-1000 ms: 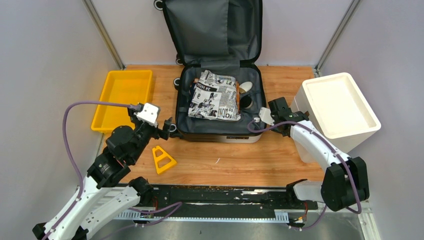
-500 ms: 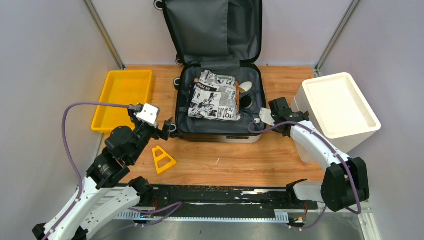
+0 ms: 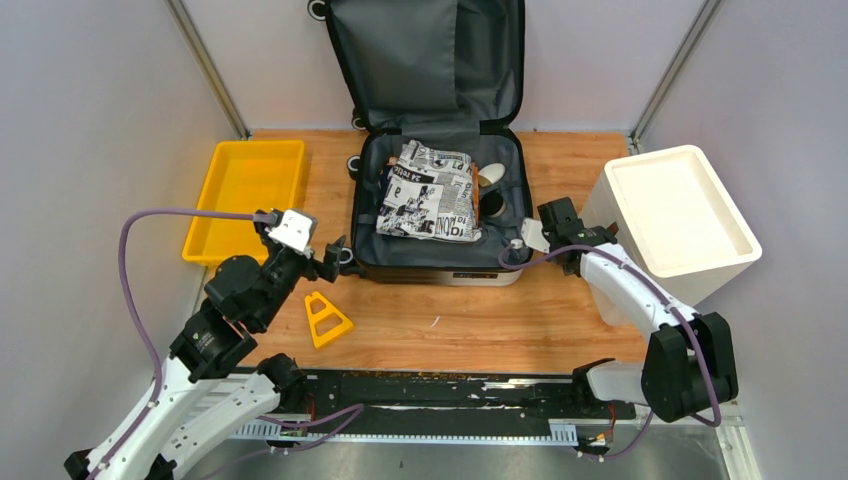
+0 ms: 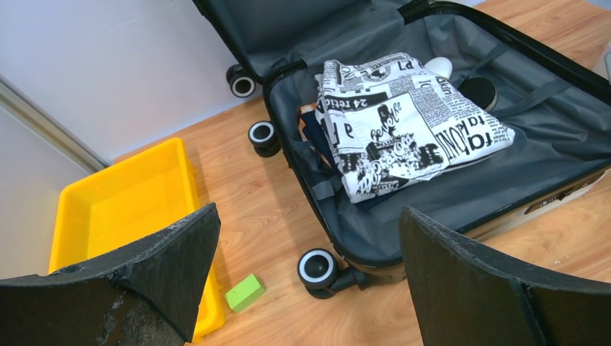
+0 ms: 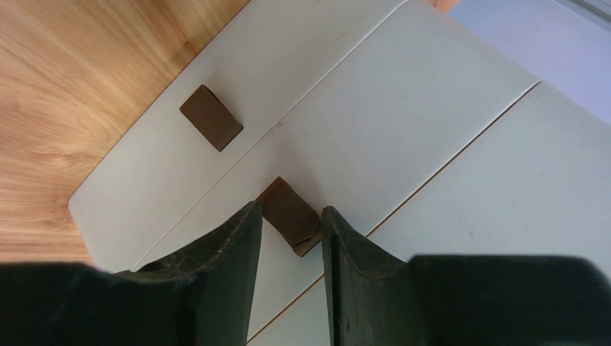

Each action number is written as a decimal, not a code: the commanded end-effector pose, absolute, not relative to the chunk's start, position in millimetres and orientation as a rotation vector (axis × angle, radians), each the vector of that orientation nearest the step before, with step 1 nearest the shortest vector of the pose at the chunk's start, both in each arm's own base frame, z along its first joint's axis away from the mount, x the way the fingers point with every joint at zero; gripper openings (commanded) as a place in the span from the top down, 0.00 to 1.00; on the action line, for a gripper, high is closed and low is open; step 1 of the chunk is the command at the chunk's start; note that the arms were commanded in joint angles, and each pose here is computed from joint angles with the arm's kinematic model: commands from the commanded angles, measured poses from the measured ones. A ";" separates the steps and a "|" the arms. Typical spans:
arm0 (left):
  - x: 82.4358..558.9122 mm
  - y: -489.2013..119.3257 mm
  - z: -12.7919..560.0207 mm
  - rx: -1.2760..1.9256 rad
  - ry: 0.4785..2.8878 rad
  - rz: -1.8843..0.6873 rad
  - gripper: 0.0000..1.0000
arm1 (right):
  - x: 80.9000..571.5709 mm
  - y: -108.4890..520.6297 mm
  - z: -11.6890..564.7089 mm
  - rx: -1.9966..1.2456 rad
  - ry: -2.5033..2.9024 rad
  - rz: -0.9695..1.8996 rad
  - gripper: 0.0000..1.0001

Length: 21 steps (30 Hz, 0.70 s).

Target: Open, take out, and arrange the luggage

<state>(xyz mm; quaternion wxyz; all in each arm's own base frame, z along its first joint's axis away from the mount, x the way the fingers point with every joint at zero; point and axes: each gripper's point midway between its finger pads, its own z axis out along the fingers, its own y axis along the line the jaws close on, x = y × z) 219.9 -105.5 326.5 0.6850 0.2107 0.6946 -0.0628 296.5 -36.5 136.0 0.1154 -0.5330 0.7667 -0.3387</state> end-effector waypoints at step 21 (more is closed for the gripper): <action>219.5 -108.0 338.6 0.443 1.511 -0.174 0.00 | 291.9 2.4 154.3 -1.678 2.189 -0.876 0.76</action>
